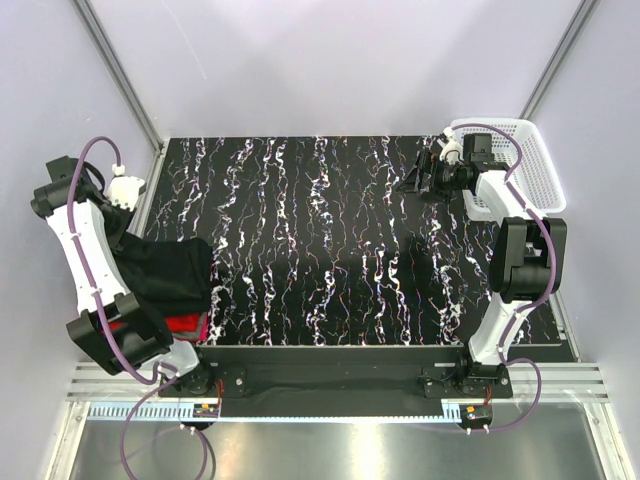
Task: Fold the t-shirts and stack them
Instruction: Neatly place the folded tshirt to the corner
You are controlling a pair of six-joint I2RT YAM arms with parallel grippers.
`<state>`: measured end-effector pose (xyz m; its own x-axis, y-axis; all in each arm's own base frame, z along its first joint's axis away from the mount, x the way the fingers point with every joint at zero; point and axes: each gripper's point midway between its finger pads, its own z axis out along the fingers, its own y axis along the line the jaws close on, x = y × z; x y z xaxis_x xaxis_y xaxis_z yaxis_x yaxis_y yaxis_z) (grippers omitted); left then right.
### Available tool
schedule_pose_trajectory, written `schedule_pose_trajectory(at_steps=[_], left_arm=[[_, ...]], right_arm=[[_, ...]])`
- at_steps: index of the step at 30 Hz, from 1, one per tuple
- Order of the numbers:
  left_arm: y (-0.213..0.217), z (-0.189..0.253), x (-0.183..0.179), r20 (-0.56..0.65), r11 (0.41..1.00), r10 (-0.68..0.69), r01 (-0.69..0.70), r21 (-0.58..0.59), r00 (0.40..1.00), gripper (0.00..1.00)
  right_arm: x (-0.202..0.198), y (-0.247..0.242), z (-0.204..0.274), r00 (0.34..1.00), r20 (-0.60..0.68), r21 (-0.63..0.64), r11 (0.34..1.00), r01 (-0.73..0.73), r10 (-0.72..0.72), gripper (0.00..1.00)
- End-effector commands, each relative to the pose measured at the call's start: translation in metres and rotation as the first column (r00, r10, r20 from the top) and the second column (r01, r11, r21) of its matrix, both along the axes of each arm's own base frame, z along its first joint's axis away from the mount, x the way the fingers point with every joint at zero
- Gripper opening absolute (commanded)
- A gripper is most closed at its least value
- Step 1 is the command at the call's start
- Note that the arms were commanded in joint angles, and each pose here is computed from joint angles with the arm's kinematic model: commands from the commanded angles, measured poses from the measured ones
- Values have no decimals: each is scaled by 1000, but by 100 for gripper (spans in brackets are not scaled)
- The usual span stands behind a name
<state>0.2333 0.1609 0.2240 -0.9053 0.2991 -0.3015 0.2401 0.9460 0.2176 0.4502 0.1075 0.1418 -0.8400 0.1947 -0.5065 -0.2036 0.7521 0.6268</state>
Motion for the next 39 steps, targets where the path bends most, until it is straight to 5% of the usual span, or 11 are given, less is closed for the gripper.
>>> schedule_pose_trajectory(at_steps=[1, 10, 16, 19, 20, 23, 27, 30, 34, 38, 39], left_arm=[[13, 22, 19, 97, 998, -18, 12, 65, 995, 0], [13, 29, 42, 179, 997, -58, 49, 52, 982, 0], [17, 3, 32, 90, 997, -61, 57, 52, 994, 7], [23, -1, 30, 80, 998, -7, 1, 68, 997, 39], [29, 4, 35, 113, 995, 14, -25, 97, 994, 63], [28, 39, 46, 264, 985, 43, -85, 151, 964, 99], [-36, 78, 67, 385, 974, -94, 4, 228, 918, 99], [-100, 89, 83, 456, 981, -165, 96, 170, 875, 99], [-175, 76, 97, 498, 956, -22, 163, -242, 867, 99], [-181, 51, 111, 443, 937, 88, 77, -342, 892, 99], [-186, 47, 113, 422, 921, 118, 60, -385, 899, 99]], right_arm=[[5, 6, 8, 999, 40, 14, 1000, -12, 12, 100], [10, 6, 8, 999, 41, 17, 1000, -11, 11, 100], [9, 6, 5, 999, 37, 15, 1000, -11, 11, 100], [7, 6, 3, 1000, 30, 16, 1000, -10, 10, 100], [8, 5, 3, 999, 31, 15, 1000, -9, 9, 100], [7, 5, 2, 999, 31, 12, 1000, -8, 8, 100], [9, 2, 5, 998, 56, -9, 1000, 1, 0, 100], [8, 5, 21, 993, 117, -15, 1000, -20, 22, 100], [-5, 24, 48, 963, 244, -94, 991, -96, 116, 100], [-11, 36, 54, 953, 287, -188, 981, -41, 95, 100], [-7, 25, 65, 945, 327, -230, 971, 65, 15, 100]])
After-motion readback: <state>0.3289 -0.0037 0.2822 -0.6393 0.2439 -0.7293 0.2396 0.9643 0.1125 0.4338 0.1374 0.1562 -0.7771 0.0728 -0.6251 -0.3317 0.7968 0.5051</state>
